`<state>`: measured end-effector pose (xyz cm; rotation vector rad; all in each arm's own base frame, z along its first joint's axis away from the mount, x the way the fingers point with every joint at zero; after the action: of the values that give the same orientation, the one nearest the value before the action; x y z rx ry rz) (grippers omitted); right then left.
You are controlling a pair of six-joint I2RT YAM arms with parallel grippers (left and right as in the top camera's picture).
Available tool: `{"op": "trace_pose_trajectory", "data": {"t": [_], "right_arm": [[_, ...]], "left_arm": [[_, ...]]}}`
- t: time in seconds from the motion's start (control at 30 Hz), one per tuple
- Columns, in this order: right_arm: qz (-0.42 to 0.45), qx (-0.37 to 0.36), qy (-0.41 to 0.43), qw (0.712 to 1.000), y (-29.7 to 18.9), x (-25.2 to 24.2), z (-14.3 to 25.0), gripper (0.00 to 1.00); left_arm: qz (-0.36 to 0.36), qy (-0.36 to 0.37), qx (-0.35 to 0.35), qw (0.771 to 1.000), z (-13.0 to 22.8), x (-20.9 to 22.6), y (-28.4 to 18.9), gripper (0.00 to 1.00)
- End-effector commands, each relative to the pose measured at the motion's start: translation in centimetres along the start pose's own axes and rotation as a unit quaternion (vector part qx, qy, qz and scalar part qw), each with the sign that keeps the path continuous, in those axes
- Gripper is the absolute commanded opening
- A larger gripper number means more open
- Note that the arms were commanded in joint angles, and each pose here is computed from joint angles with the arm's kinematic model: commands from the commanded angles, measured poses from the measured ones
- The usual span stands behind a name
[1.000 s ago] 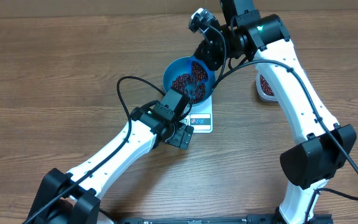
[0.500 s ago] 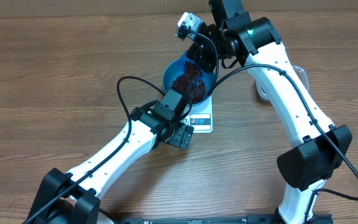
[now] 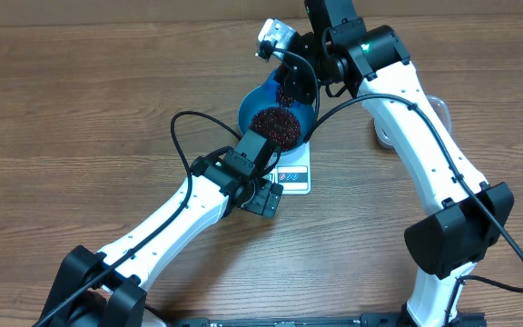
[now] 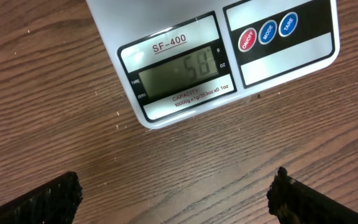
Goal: Scoop item into bowl and weigh 150g on scale
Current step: 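Tip the scoop with the right gripper to pour beans into the bowl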
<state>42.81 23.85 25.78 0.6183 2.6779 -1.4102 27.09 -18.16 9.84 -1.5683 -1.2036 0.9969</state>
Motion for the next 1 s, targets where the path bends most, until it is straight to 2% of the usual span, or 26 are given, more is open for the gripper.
{"op": "trace_pose_trajectory", "data": {"t": [0.0,0.17,0.27,0.4,0.53,0.67,0.97], "right_arm": [[0.008,-0.036,-0.03,0.999,-2.3,0.3,-2.1,0.04],[0.022,-0.018,-0.029,0.999,-2.2,0.1,-1.7,0.04],[-0.002,-0.038,-0.031,0.999,-2.2,0.8,-2.3,0.04],[0.028,-0.008,-0.03,0.999,-2.1,0.1,-1.6,0.04],[-0.01,-0.039,-0.03,0.999,-2.1,1.3,-2.4,0.04],[0.019,-0.003,-0.028,0.999,-2.1,0.5,-1.4,0.04],[0.0,-0.019,-0.029,0.999,-2.0,1.2,-1.9,0.04]], "left_arm": [[-0.003,0.013,-0.004,1.0,0.0,-0.1,-0.1,1.0],[-0.003,0.013,-0.004,1.0,0.1,-0.1,-0.1,1.0],[-0.003,0.013,-0.004,1.0,0.1,-0.1,-0.1,0.99],[-0.003,0.013,-0.004,1.0,0.1,-0.1,-0.1,0.99],[-0.003,0.013,-0.004,1.0,0.0,-0.1,-0.1,1.0],[-0.003,0.013,-0.004,1.0,0.0,-0.1,-0.1,1.0],[-0.003,0.013,-0.004,1.0,0.1,-0.1,-0.1,1.0]]}}
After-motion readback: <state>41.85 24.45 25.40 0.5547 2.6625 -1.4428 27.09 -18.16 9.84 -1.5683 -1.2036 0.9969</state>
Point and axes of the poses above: each gripper's point midway between its finger pads, its own y axis out along the fingers, its own x axis along the line the jaws close on, z = x × y, the point moved 3 cm from there along -y, back along the fingers, and after that the axes turned 9 degrees about -y, right-handed, at the moved point
